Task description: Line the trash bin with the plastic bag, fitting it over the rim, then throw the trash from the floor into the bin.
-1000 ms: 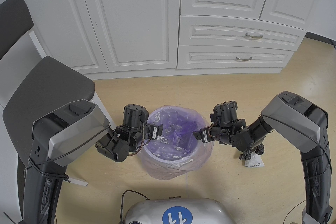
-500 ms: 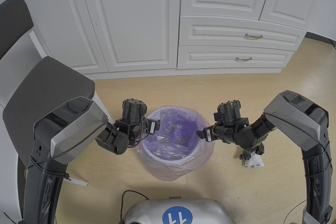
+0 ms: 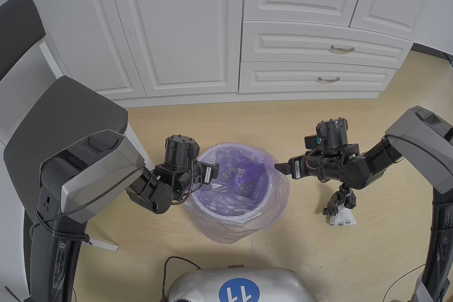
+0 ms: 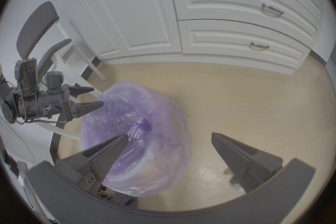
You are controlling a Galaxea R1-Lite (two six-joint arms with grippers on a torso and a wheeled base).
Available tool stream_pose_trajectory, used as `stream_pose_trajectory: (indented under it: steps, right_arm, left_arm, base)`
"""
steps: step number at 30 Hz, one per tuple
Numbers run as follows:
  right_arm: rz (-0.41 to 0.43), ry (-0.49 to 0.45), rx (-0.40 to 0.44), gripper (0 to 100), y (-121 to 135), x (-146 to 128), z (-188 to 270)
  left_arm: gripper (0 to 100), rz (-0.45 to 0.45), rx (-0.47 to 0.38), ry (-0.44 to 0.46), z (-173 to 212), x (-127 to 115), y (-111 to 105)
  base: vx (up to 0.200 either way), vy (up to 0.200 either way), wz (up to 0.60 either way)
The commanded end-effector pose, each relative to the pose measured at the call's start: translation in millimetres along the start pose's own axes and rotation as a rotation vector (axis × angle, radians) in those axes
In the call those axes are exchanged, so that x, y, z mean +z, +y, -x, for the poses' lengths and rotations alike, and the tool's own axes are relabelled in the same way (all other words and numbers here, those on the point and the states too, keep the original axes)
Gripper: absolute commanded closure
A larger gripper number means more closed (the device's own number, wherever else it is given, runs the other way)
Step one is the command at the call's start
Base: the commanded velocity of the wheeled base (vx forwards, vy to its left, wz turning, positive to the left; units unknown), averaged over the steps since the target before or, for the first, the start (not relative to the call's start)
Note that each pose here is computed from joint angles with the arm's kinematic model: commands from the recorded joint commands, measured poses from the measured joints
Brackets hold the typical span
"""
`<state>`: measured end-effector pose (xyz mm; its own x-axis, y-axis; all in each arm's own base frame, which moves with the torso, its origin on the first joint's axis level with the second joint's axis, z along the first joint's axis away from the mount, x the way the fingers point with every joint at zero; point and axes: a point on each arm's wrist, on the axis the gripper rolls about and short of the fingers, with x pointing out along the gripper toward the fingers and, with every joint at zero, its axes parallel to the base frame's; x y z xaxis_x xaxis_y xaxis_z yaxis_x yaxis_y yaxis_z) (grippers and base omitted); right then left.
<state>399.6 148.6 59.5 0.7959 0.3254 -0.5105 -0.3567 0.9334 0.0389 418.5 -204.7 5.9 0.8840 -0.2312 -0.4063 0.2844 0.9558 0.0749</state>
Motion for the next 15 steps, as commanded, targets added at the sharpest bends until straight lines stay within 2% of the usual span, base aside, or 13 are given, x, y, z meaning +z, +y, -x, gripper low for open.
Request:
stream_pose_trajectory:
  steps: [1, 3, 4, 8, 12, 15]
  right_arm:
    - [0.011, 0.064, -0.068, 0, -45, -7, -15]
    - [0.014, 0.088, -0.076, 0, -50, -11, -19]
    - [0.016, 0.134, -0.081, 0, -57, -20, -27]
    - [0.009, 0.213, -0.028, 0, -54, -41, -51]
    - [-0.001, 0.233, -0.012, 0, -49, -54, -70]
    - [-0.073, 0.237, -0.018, 0, -47, -62, -89]
  left_arm:
    - [0, 0.0, -0.003, -0.007, 17, 4, 1]
    - [0, 0.0, -0.003, -0.007, 19, 4, 1]
    - [0, 0.0, -0.002, -0.011, 23, 4, 3]
    - [0, 0.008, 0.001, -0.036, 33, 7, 7]
    - [0, 0.011, -0.004, -0.035, 38, 7, 6]
    - [0, 0.013, -0.005, -0.055, 42, 4, 5]
  base:
    - [0.0, 0.0, 0.0]
    - [0.0, 0.0, 0.0]
    - [0.0, 0.0, 0.0]
    - [0.0, 0.0, 0.0]
    - [0.0, 0.0, 0.0]
    - [0.0, 0.0, 0.0]
